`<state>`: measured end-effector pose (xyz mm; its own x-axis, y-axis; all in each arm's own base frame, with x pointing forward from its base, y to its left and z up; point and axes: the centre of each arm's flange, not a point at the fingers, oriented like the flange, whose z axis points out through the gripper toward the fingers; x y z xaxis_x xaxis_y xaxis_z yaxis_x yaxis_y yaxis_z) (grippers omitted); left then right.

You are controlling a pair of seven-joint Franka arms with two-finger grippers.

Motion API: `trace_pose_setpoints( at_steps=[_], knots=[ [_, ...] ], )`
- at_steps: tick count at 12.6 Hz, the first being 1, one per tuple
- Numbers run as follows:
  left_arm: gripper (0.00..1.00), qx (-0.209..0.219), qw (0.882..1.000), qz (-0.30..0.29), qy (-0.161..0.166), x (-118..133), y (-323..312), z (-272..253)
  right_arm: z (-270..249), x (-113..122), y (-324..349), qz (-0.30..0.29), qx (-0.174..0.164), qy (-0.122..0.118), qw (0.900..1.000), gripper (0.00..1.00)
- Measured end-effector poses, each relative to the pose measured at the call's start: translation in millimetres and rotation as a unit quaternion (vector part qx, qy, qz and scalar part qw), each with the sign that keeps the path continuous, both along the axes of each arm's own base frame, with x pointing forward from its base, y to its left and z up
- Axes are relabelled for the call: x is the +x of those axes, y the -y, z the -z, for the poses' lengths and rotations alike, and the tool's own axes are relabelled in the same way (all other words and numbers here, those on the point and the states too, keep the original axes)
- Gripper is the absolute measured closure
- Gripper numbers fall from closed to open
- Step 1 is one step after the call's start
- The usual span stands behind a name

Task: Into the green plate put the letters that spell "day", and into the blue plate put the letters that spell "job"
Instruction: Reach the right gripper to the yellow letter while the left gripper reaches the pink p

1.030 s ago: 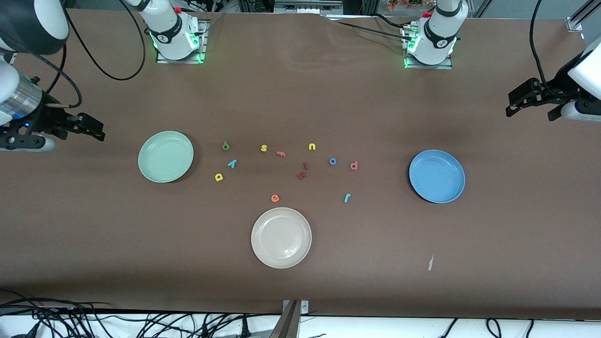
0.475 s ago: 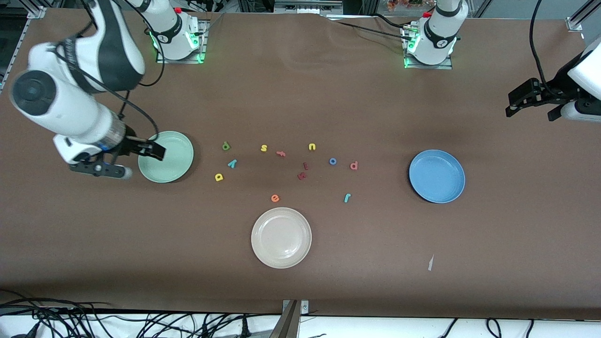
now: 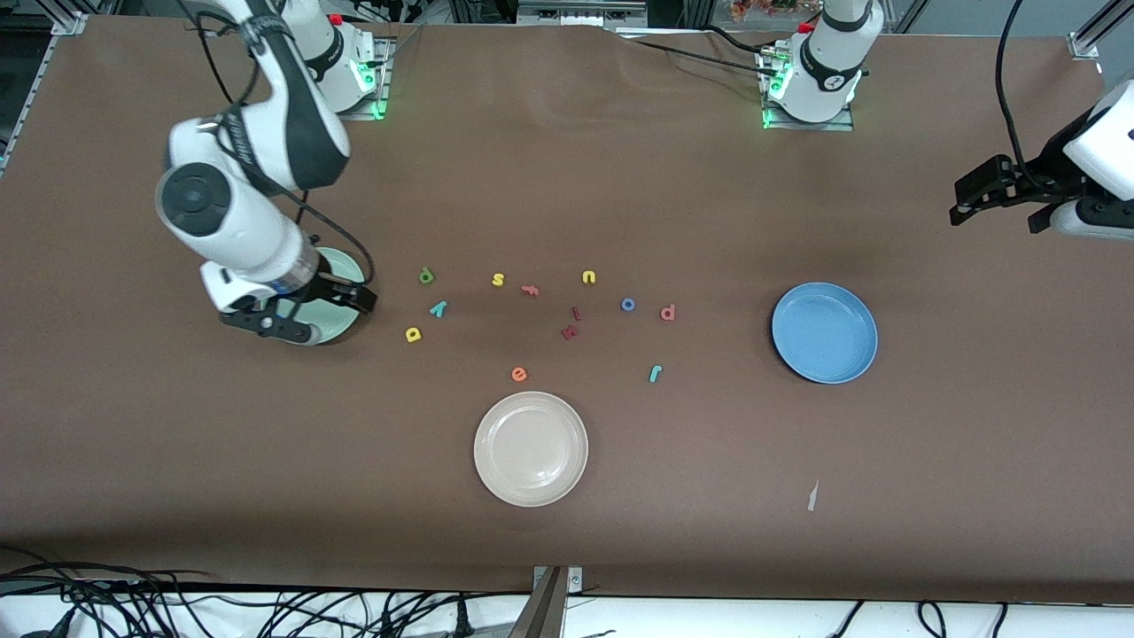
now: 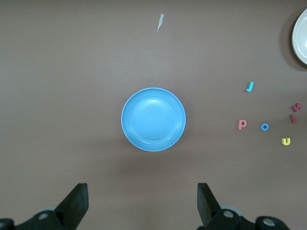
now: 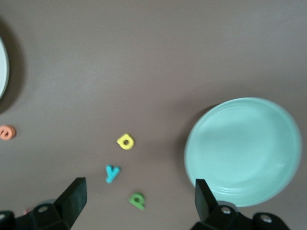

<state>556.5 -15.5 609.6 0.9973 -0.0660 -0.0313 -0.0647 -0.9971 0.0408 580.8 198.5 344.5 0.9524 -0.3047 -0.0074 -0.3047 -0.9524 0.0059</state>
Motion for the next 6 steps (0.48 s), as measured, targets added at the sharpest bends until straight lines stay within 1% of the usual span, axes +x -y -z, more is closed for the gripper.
trace_pose_setpoints(
  at_steps=[2,3,4,5,6],
  knots=[
    [0.00,0.000,1.000,0.001,-0.010,5,1,11,58,-4,-27,0.053,0.006,0.013,0.998,0.00],
    [0.00,0.000,1.000,0.002,-0.013,7,2,14,85,-8,-40,0.073,0.005,0.010,0.997,0.01],
    [0.00,0.000,1.000,0.002,-0.014,8,2,16,104,-12,-49,0.088,0.001,0.003,0.996,0.04],
    [0.00,0.000,1.000,0.002,-0.015,8,2,17,116,-15,-52,0.104,-0.002,-0.003,0.995,0.04],
    [0.00,0.000,1.000,0.002,-0.016,9,2,18,121,-16,-53,0.120,-0.005,-0.006,0.993,0.09]
  ],
)
